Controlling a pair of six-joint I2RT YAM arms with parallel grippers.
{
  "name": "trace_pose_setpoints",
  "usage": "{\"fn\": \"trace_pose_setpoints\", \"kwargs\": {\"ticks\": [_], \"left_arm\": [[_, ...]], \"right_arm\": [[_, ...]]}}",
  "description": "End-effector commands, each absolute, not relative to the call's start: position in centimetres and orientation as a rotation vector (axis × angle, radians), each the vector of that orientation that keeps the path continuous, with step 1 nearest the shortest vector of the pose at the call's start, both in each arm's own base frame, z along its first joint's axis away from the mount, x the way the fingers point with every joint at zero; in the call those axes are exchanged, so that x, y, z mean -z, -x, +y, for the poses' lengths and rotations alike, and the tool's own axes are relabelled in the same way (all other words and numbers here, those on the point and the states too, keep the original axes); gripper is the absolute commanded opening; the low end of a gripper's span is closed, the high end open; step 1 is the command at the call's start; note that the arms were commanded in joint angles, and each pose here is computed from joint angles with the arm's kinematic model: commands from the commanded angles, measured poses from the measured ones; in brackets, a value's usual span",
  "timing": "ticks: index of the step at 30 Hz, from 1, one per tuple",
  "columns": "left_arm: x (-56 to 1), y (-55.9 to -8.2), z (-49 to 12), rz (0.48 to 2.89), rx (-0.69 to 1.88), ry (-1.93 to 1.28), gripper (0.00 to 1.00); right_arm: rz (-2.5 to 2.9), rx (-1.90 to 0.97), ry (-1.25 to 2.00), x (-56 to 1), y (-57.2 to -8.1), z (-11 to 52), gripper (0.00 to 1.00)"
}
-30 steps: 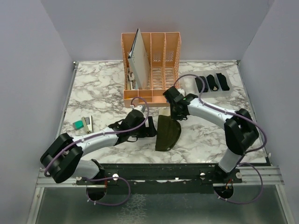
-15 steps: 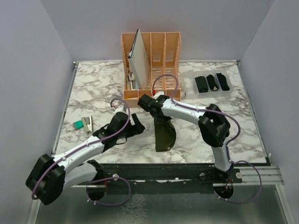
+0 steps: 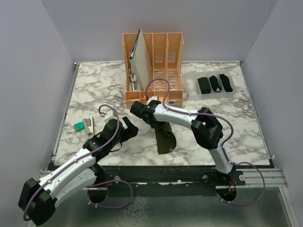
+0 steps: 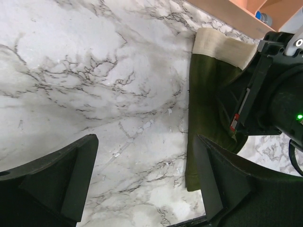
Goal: Roll the underwear
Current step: Fold the underwear at the center of the board.
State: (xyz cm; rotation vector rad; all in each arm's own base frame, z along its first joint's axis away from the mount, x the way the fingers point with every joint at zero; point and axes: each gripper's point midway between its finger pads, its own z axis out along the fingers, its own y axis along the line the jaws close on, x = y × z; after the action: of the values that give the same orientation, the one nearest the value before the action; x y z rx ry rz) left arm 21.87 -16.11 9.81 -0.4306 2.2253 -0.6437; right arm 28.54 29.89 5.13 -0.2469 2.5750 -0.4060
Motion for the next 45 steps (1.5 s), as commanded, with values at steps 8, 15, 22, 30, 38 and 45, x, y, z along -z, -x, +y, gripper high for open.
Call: {"fn": "trace_pose_setpoints", "kwargs": {"ticks": [8, 15, 22, 30, 38, 45], "left_arm": [[-11.1, -21.4, -13.1, 2.157, 0.546, 0.5, 0.88], [-11.6, -21.5, -13.1, 2.155, 0.541, 0.482, 0.89], [-11.4, -21.4, -13.2, 2.169, 0.546, 0.48, 0.89], [-12.5, -21.4, -13.2, 2.133, 0.571, 0.483, 0.89], [-12.3, -21.0, -13.4, 2.137, 0.604, 0.499, 0.89], [-12.6, -20.9, -15.8, 2.13, 0.744, 0.397, 0.87]], "right_arm": [[2.574, 0.412, 0.269, -3.9, -28.1, 32.0, 0.02], [2.607, 0.407, 0.296, -1.2, -27.8, 33.0, 0.07], [2.625, 0.336, 0.319, -1.0, -27.3, 33.7, 0.12], [2.615, -0.018, 0.319, -3.9, -27.1, 37.0, 0.28], [2.564, -0.348, 0.299, -8.3, -27.2, 38.0, 0.4], [2.498, -0.432, 0.18, -11.0, -28.3, 34.7, 0.36]]}}
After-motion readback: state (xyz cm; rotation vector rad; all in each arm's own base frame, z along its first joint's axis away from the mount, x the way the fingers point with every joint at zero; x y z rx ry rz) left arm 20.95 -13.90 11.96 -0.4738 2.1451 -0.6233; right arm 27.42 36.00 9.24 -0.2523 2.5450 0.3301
